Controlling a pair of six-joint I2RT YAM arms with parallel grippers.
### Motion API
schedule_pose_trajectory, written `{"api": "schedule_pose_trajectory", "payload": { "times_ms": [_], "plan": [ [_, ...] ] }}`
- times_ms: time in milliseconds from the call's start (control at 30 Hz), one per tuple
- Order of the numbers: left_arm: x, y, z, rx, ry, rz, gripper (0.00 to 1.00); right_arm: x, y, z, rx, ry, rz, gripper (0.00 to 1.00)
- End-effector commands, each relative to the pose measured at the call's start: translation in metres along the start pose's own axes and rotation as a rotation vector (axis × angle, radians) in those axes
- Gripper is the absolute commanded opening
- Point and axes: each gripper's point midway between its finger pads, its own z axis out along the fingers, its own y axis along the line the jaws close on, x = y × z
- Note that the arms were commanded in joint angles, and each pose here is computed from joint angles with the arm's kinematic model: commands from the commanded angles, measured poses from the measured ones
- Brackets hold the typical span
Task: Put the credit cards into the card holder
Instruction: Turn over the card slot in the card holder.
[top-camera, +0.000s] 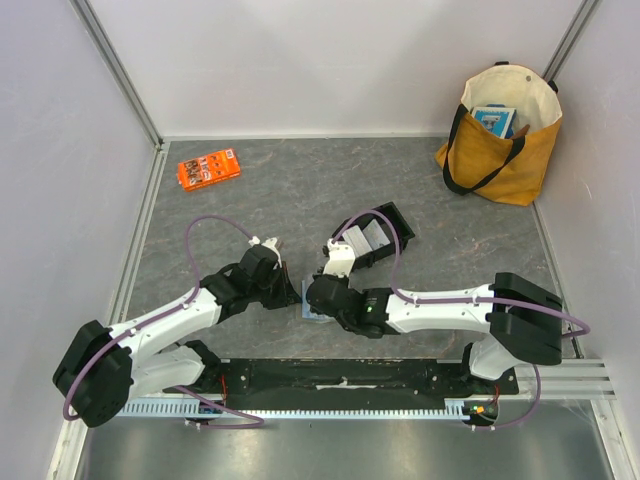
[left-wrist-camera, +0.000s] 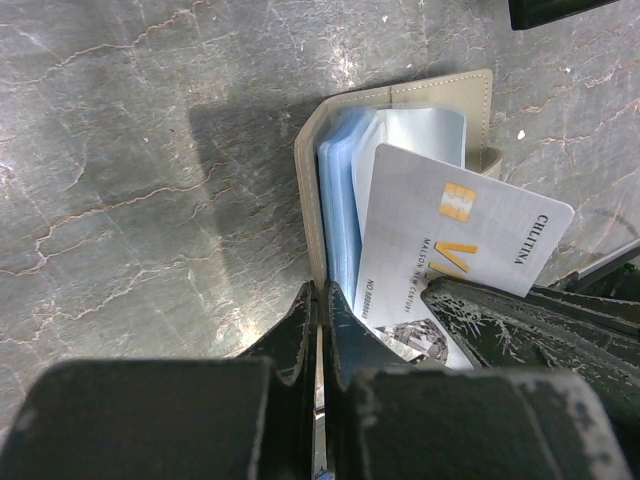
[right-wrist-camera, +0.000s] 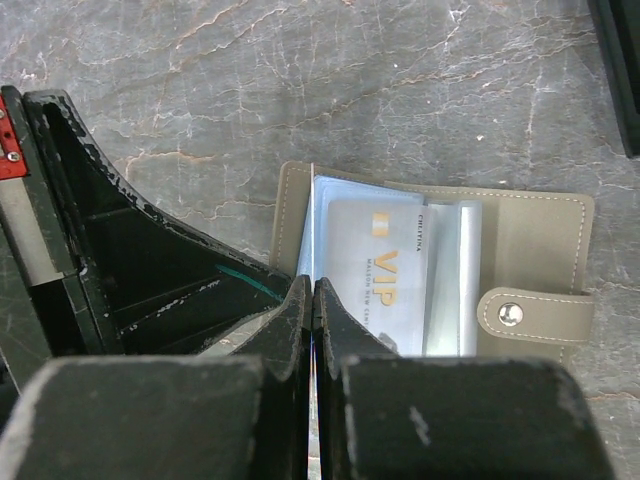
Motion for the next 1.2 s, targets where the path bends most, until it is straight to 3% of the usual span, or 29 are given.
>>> {"api": "schedule_pose_trajectory", "payload": {
  "times_ms": [0, 533, 767, 900, 1167],
  "plan": [
    [-0.002, -0.008, -0.002, 0.039, -0.015, -0.014, 0.02, -0.02, 0.003, -0.002, 0.048, -0.075, -0.017, 0.0],
    [0.004, 0.007, 0.002, -0.012, -0.009, -0.008, 0.02, -0.035, -0.025, -0.02, 0.13, -0.104, -0.078, 0.0],
    [0.013, 0.023, 0.009, -0.064, 0.013, -0.002, 0.02, -0.024, -0.041, -0.013, 0.089, 0.016, -0.062, 0.0],
    [0.017, 0.028, 0.013, -0.07, 0.015, -0.004, 0.02, -0.009, -0.037, -0.01, -0.038, 0.099, 0.0, 0.0],
    [0.013, 0.022, 0.011, -0.046, 0.005, -0.002, 0.02, -0.016, -0.033, -0.006, -0.04, 0.117, -0.01, 0.0]
  ]
}}
